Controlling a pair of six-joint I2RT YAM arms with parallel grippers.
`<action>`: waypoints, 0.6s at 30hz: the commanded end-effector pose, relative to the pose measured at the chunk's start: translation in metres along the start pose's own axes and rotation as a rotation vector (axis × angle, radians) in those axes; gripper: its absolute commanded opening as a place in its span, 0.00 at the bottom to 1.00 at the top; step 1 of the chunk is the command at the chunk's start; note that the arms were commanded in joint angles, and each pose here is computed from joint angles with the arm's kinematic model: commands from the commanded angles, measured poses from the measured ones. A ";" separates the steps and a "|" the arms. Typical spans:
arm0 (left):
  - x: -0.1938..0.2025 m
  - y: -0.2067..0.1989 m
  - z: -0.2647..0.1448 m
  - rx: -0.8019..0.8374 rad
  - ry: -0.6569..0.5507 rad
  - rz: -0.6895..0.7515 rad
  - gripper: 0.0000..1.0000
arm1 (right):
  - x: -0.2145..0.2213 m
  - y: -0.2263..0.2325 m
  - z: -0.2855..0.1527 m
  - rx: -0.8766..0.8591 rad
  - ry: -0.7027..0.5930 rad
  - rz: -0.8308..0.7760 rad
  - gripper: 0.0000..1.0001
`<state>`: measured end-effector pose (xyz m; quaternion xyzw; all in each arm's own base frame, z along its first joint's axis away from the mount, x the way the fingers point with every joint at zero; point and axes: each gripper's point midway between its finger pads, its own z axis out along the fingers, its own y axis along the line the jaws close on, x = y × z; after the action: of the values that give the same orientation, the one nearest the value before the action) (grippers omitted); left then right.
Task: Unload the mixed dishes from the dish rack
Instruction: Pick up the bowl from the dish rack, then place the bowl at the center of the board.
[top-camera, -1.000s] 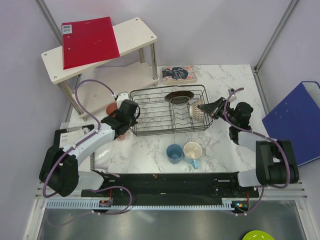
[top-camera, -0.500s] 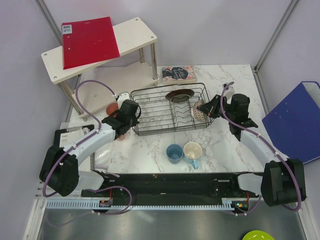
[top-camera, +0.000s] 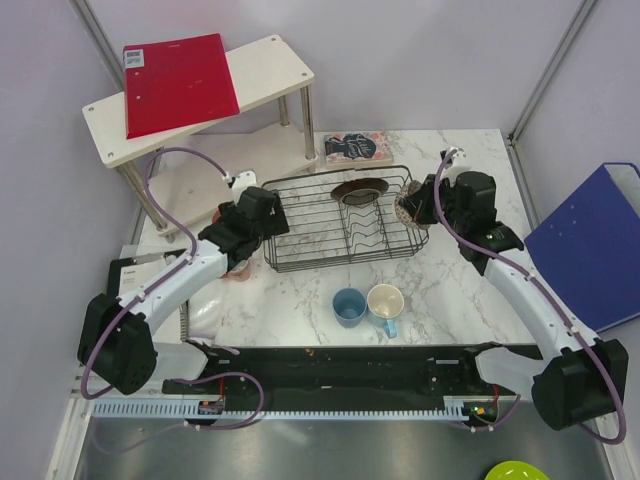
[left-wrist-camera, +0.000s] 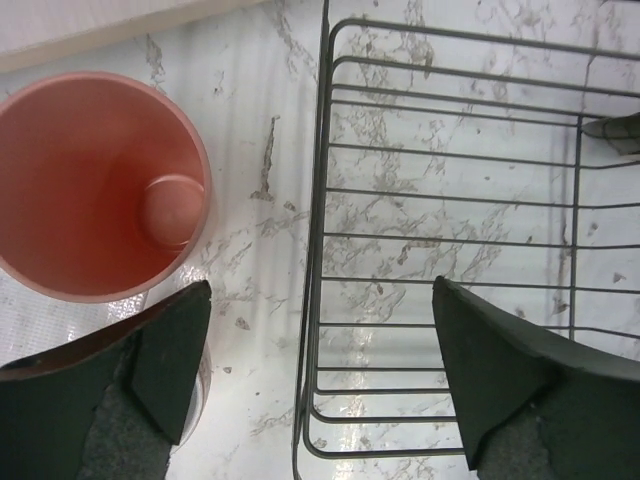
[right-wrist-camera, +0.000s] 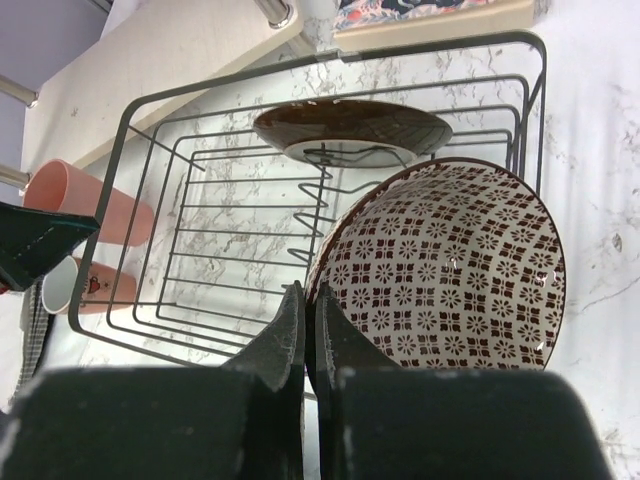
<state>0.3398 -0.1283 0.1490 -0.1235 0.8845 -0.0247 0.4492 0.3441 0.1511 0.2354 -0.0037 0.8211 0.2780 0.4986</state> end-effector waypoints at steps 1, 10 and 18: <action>-0.051 -0.008 -0.021 0.029 -0.125 -0.026 0.99 | -0.049 0.025 -0.008 -0.008 -0.114 -0.096 0.00; -0.071 -0.033 -0.044 0.161 -0.125 -0.037 0.99 | -0.054 0.046 -0.018 0.250 -0.083 -0.431 0.00; -0.073 -0.047 -0.061 0.264 -0.095 0.039 0.99 | -0.016 0.102 -0.052 0.245 -0.108 -0.791 0.00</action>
<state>0.3475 -0.1538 0.2211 -0.0928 0.8614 -0.1056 0.4880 0.2995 0.2202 0.2785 -0.2148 0.8064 0.0536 0.5484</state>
